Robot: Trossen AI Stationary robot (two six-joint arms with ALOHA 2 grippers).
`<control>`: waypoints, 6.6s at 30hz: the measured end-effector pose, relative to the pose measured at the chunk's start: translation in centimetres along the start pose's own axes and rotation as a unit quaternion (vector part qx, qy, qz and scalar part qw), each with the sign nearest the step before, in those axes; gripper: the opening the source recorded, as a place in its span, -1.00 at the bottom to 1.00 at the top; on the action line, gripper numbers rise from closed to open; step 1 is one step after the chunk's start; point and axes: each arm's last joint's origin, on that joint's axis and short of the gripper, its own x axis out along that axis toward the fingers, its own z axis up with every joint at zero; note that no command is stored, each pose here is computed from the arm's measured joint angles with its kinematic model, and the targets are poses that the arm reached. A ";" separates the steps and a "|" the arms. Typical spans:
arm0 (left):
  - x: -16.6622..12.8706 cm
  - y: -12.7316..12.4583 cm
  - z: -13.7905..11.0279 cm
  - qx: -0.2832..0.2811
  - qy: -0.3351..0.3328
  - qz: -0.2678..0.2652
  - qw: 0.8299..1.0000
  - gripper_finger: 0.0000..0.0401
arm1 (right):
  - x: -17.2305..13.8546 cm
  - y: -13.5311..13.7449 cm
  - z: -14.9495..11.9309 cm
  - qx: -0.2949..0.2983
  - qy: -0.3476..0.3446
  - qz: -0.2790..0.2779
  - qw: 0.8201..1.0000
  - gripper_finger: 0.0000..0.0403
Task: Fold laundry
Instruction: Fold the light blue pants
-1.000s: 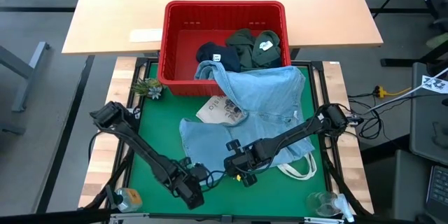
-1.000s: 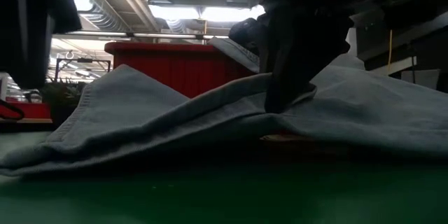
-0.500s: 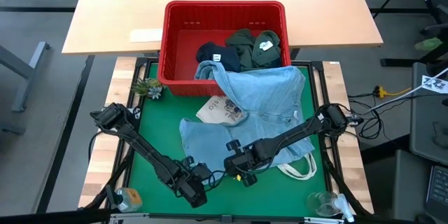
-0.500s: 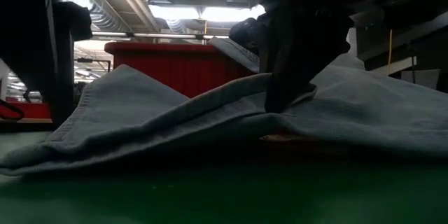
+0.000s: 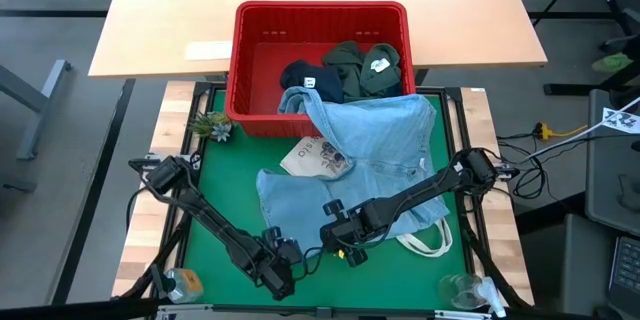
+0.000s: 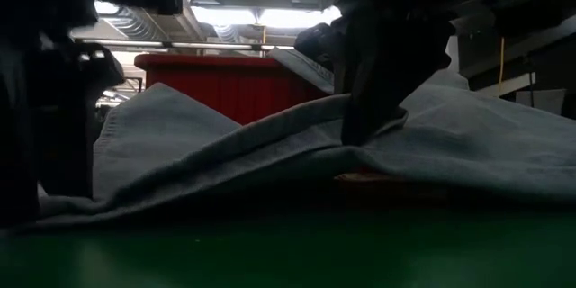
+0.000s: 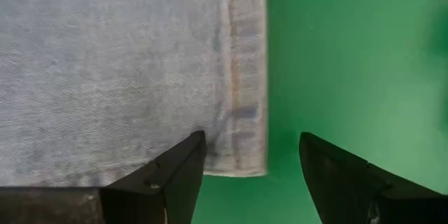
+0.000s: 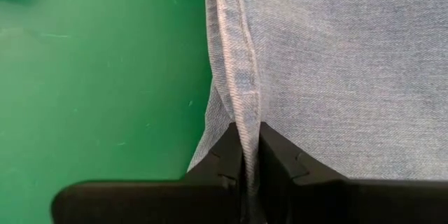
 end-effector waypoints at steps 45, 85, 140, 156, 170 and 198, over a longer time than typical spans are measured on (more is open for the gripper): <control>-12.4 0.6 6.3 -0.014 0.046 0.174 0.983 -0.88 | -7.5 -0.3 0.0 0.066 -0.048 -0.008 0.997 0.05; -11.4 1.9 9.3 -0.039 0.004 0.160 0.986 -0.82 | -5.0 -1.2 2.7 0.176 -0.174 -0.120 0.962 0.05; -16.2 -3.5 -1.6 -0.108 -0.117 0.091 0.983 -0.55 | -13.9 -9.7 5.6 0.251 -0.279 -0.002 0.927 -0.95; -6.8 0.8 -1.0 -0.209 -0.118 0.165 0.957 0.03 | -19.7 -10.3 6.1 0.258 -0.260 0.001 0.930 -0.96; -1.6 5.2 2.3 -0.217 -0.110 0.184 0.952 0.00 | -19.6 -10.2 5.9 0.260 -0.249 0.002 0.933 -0.96; -0.3 6.3 0.6 -0.206 -0.025 0.191 0.959 -0.39 | -19.5 -10.2 5.7 0.274 -0.238 0.005 0.932 -0.94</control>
